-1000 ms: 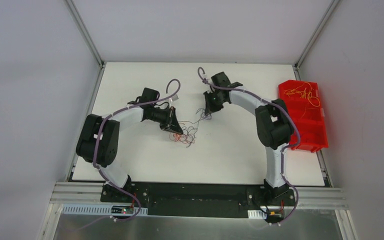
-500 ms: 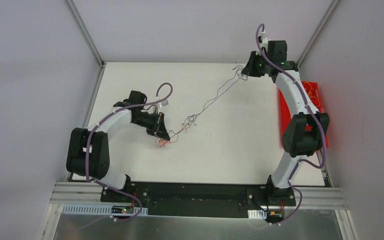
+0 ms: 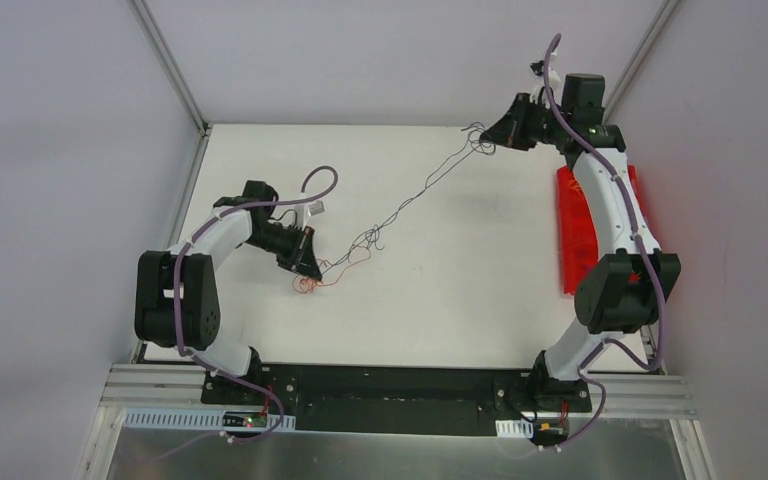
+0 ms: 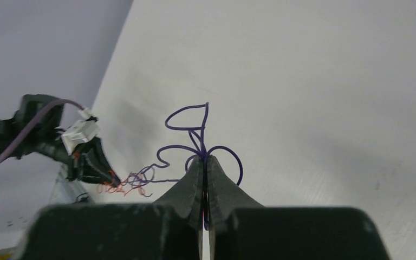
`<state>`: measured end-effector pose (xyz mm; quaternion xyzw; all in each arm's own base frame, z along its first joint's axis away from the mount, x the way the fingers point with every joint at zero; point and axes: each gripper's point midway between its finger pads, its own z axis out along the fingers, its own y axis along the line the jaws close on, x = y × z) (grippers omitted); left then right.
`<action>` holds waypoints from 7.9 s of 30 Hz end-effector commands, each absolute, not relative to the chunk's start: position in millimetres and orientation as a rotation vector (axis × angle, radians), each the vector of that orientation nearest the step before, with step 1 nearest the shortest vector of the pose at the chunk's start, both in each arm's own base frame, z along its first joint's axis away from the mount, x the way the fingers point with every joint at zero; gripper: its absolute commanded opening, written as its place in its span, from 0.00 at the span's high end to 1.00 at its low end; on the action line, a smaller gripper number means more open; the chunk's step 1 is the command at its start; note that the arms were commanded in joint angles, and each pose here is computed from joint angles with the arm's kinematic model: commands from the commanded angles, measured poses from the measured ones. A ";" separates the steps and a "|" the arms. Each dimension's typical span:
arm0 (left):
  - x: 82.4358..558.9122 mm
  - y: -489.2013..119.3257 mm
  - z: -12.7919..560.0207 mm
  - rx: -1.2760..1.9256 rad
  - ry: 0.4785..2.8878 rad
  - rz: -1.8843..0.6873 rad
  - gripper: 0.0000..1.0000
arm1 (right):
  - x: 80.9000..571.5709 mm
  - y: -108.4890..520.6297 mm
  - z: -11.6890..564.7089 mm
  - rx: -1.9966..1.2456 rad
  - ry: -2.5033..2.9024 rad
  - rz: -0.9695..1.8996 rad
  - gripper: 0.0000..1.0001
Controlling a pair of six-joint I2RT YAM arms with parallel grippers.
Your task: Untangle the cables
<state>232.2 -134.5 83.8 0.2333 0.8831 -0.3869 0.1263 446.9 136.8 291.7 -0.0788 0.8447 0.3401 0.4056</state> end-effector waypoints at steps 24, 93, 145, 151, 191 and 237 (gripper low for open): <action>278.0 -298.9 288.8 0.766 1.926 -1.208 0.19 | 269.9 284.5 320.8 -0.692 2.001 1.518 1.00; 328.1 -182.0 191.0 -0.006 2.307 -1.196 1.00 | 385.5 140.6 272.4 -0.298 2.126 0.587 1.00; 315.6 38.1 102.0 -0.234 2.500 -0.708 1.00 | 339.8 80.0 584.2 -0.284 1.342 0.920 1.00; 330.5 -47.6 203.0 0.063 2.275 -0.903 1.00 | 282.1 137.1 655.9 -0.416 1.169 1.131 1.00; 226.6 -286.6 358.7 0.820 1.899 -1.575 1.00 | 226.4 269.4 326.2 -1.038 1.610 1.110 0.02; 254.6 -281.1 295.2 0.668 2.107 -1.384 0.01 | 273.0 -57.1 302.7 -0.249 2.368 0.135 1.00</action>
